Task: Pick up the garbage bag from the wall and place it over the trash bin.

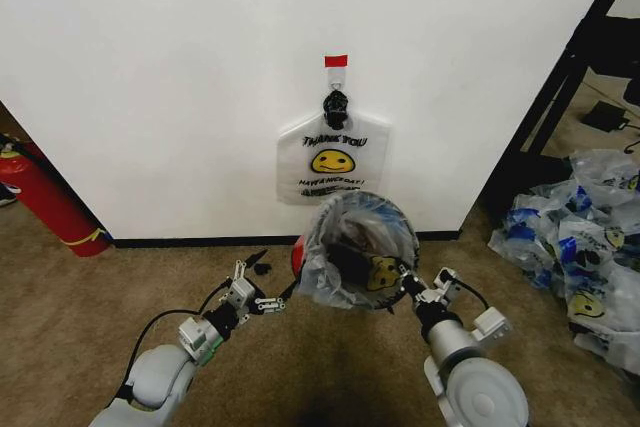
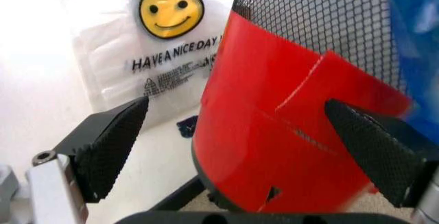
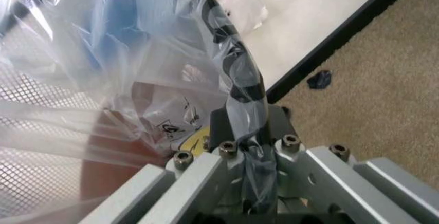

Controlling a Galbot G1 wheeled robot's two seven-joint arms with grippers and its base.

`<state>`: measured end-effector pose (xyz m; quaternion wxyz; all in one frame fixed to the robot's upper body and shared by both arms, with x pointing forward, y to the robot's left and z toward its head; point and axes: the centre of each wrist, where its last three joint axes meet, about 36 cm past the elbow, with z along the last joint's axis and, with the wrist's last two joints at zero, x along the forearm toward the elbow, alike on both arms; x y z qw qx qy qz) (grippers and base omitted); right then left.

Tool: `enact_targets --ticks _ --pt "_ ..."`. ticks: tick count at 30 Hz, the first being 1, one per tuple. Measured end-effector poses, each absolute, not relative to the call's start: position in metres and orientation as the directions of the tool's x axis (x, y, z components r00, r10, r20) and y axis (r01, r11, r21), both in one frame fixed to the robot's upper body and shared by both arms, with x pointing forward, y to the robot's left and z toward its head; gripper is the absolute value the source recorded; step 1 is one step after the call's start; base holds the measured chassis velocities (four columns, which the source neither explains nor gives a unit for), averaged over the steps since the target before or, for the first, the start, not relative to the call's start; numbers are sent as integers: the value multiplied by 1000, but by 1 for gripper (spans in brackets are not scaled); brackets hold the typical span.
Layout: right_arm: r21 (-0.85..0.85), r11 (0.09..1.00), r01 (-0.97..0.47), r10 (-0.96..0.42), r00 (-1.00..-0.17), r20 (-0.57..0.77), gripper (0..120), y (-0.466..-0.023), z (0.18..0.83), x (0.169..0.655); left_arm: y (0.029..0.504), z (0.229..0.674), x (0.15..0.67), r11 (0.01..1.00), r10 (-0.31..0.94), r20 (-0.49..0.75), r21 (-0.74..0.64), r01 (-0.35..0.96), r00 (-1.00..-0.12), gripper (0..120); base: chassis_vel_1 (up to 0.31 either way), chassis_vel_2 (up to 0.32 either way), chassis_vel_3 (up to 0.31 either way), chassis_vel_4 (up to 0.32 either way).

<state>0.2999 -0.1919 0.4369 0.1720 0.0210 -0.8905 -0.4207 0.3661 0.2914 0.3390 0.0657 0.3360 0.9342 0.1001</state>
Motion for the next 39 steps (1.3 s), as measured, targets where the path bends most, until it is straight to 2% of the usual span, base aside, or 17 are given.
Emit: enact_targets --ticks 6,9,12,15,16,19,29,39 --pt "755 646 109 -181 -940 290 0 -189 438 299 301 332 366 753 629 -27 269 600 -777 100 0 0 0 0" --pt "754 647 115 -175 -940 293 0 -189 437 300 310 321 366 774 581 12 300 558 -814 100 0 0 0 0" --pt "741 653 156 -157 -929 334 0 -184 434 302 317 303 362 879 337 86 327 346 -938 100 0 0 0 0" --pt "698 680 223 -148 -891 429 0 -175 435 302 312 292 357 942 117 127 300 150 -985 100 0 0 0 0" --pt "698 680 223 -148 -891 429 0 -175 435 302 312 292 357 942 117 127 300 150 -985 100 0 0 0 0" --pt "634 725 269 -148 -838 525 0 -165 437 306 305 288 353 961 9 128 273 44 -992 100 0 0 0 0" --pt "445 861 249 -107 -766 634 0 -148 404 341 291 284 346 969 -18 128 245 14 -992 100 0 0 0 0" --pt "410 883 228 -112 -747 655 0 -142 385 364 283 278 343 970 0 137 242 33 -991 100 0 0 0 0"
